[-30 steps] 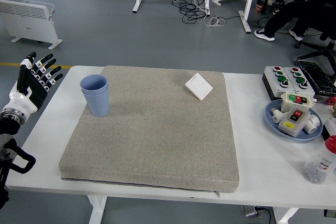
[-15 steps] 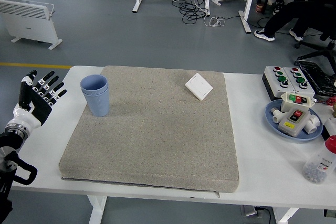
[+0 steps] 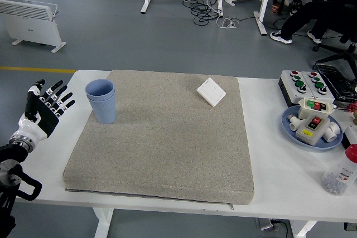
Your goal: Push cup pick cup insert cup
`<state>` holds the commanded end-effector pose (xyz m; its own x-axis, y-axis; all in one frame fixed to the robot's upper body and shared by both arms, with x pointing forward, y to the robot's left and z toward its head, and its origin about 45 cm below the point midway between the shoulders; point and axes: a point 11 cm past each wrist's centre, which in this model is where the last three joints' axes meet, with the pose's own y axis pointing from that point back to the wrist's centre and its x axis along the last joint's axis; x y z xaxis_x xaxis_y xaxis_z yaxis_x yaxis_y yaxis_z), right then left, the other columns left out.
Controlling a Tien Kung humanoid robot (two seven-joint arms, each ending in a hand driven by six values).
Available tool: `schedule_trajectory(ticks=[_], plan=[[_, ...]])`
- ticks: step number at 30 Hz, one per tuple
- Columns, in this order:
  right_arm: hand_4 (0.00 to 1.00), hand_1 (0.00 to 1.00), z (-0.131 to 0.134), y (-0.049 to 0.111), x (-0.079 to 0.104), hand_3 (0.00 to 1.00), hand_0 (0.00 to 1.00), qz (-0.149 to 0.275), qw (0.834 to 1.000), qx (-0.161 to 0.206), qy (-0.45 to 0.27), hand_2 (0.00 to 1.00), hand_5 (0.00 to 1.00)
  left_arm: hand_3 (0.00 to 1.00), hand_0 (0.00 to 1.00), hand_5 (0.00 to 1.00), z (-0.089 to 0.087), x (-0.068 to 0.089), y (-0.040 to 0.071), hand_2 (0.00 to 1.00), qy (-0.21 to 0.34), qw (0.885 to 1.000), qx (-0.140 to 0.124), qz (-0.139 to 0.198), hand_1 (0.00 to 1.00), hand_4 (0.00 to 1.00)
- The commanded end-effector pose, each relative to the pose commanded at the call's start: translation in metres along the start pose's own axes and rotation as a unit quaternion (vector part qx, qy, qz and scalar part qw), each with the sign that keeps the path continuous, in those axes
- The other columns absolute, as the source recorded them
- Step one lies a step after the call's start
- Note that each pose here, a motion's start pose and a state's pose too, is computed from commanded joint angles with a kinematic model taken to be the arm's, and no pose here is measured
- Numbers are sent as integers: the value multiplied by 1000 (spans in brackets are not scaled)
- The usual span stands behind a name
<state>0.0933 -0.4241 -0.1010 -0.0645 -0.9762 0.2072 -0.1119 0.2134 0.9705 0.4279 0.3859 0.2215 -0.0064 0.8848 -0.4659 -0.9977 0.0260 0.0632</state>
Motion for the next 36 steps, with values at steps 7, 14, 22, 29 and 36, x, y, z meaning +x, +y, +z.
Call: schedule_trajectory(ticks=[7, 14, 22, 29, 36], plan=[[131, 683, 0, 0, 0, 568, 773, 0, 1000, 0, 1, 681, 474, 868, 892, 998, -3, 2, 0, 969, -2, 1000, -4, 10, 906, 597], [131, 684, 2, 0, 0, 568, 773, 0, 1000, -2, 0, 681, 473, 900, 913, 998, -11, 2, 0, 981, -5, 1000, 1, 17, 918, 597], [131, 684, 4, 0, 0, 568, 774, 0, 1000, -4, 3, 681, 472, 947, 949, 998, -18, 0, -1, 998, -8, 1000, 4, 19, 951, 595], [131, 683, 7, -1, 0, 567, 773, 0, 1000, -7, 3, 680, 472, 964, 952, 998, -22, 4, 0, 998, -8, 1000, 8, 25, 954, 598], [130, 684, 9, -1, 0, 568, 773, 0, 1000, -10, 5, 679, 472, 998, 953, 998, -22, 5, 1, 998, -10, 999, 5, 31, 957, 596]])
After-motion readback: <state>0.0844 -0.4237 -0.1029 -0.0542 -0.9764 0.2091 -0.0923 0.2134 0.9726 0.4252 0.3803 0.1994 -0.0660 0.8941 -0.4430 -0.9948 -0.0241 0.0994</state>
